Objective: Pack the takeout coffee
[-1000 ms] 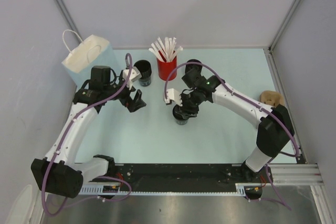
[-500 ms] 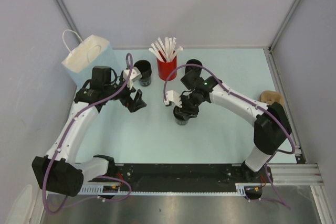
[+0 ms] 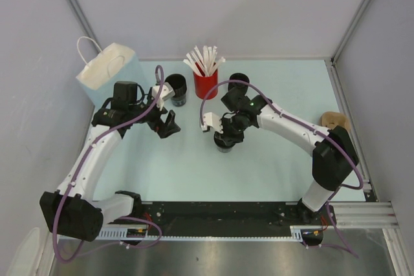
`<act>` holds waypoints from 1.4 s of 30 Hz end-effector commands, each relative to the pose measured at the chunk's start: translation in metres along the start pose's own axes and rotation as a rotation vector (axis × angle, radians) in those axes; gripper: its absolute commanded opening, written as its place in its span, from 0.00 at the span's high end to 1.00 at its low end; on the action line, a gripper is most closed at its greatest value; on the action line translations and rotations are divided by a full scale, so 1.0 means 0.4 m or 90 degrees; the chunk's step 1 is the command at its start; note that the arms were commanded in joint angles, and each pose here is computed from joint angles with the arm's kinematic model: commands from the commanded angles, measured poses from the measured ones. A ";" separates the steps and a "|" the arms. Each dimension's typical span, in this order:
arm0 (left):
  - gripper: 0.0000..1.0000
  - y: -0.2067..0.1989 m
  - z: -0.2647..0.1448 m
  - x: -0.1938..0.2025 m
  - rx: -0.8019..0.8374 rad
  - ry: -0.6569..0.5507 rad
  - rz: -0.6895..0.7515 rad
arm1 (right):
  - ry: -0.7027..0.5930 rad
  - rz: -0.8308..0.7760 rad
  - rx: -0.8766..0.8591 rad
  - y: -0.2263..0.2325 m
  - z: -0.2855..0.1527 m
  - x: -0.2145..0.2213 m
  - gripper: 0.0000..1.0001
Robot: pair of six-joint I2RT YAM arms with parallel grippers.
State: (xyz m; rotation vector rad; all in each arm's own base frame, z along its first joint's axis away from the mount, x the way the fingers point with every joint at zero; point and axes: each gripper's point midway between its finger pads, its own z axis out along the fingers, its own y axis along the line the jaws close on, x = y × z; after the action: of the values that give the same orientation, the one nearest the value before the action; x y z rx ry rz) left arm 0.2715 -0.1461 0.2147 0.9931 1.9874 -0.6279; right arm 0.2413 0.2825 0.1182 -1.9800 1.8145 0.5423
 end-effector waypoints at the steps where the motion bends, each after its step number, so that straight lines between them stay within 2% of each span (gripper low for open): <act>1: 0.00 0.002 0.000 -0.011 0.005 -0.016 0.002 | 0.007 -0.002 0.017 -0.011 0.001 0.000 0.94; 10: 0.00 0.003 0.003 -0.007 0.006 -0.014 0.001 | -0.004 0.068 0.088 -0.081 -0.051 0.029 0.96; 20: 0.01 0.006 0.006 -0.004 0.006 -0.012 -0.002 | -0.060 0.169 0.157 -0.166 -0.172 0.091 0.98; 42: 0.00 0.006 0.009 -0.001 0.007 -0.011 -0.004 | 0.013 0.399 0.341 -0.358 -0.295 0.379 1.00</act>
State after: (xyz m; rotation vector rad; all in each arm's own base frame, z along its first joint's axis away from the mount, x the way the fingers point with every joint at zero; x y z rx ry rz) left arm 0.2736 -0.1461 0.2110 0.9906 1.9961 -0.6309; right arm 0.3694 0.1174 0.1299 -1.1681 2.2958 0.2574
